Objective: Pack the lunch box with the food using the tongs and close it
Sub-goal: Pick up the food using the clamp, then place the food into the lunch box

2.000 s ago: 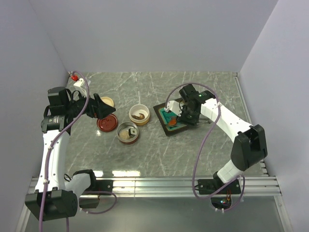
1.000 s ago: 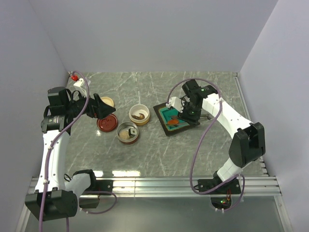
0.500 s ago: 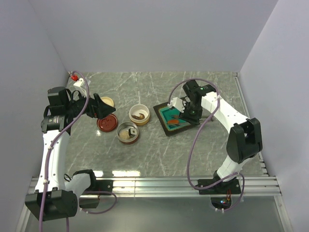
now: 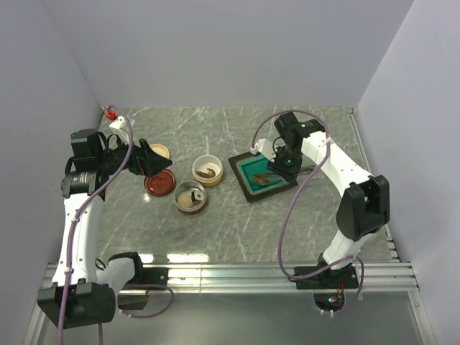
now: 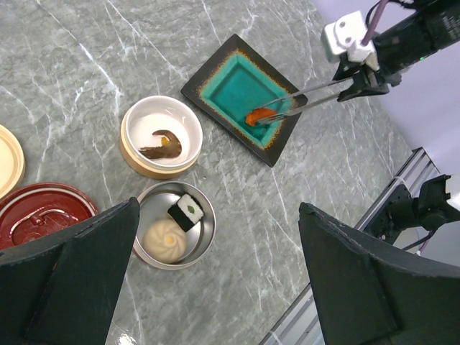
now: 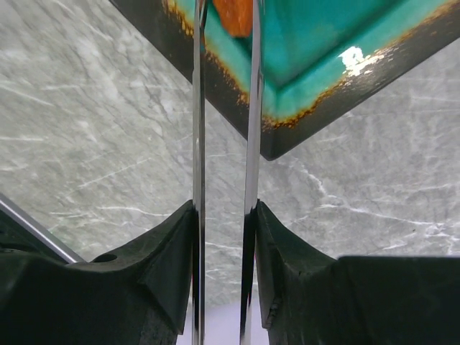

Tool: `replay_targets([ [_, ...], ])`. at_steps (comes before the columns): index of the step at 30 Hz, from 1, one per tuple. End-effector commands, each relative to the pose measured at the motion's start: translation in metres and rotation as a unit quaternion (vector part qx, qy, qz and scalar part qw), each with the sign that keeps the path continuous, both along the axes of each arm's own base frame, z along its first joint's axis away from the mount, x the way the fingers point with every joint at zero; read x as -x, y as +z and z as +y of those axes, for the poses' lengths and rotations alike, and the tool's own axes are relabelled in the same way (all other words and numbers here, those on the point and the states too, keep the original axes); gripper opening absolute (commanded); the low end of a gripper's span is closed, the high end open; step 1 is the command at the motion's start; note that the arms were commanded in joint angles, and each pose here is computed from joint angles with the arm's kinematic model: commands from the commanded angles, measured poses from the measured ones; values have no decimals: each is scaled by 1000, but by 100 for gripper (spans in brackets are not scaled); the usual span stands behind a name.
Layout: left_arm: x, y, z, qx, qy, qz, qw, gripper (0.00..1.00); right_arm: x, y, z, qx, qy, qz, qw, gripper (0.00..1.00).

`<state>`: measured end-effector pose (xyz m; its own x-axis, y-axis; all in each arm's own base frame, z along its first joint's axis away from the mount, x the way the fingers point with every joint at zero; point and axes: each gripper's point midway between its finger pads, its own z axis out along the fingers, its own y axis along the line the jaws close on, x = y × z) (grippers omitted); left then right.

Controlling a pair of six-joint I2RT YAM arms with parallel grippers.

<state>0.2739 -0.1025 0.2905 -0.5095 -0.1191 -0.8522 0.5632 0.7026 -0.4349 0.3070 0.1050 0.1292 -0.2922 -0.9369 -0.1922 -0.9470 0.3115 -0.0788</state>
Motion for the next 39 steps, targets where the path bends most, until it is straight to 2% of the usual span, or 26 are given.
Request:
replay_targets([
  [1, 1, 17, -2, 6, -9, -29, 1000, 98, -2, 29, 11, -37, -4, -14, 999, 36],
  [10, -1, 18, -3, 8, -9, -29, 999, 98, -3, 65, 29, -93, -27, -31, 995, 36],
  [19, -3, 19, -4, 16, -11, -23, 1000, 98, -20, 110, 98, -178, -40, -52, 982, 36],
  [27, -4, 19, -4, 21, -9, -23, 999, 98, -29, 99, 162, -192, -20, -71, 979, 36],
  [39, -7, 20, -4, 23, -7, -28, 999, 99, -50, 74, 189, -181, -27, -77, 980, 38],
])
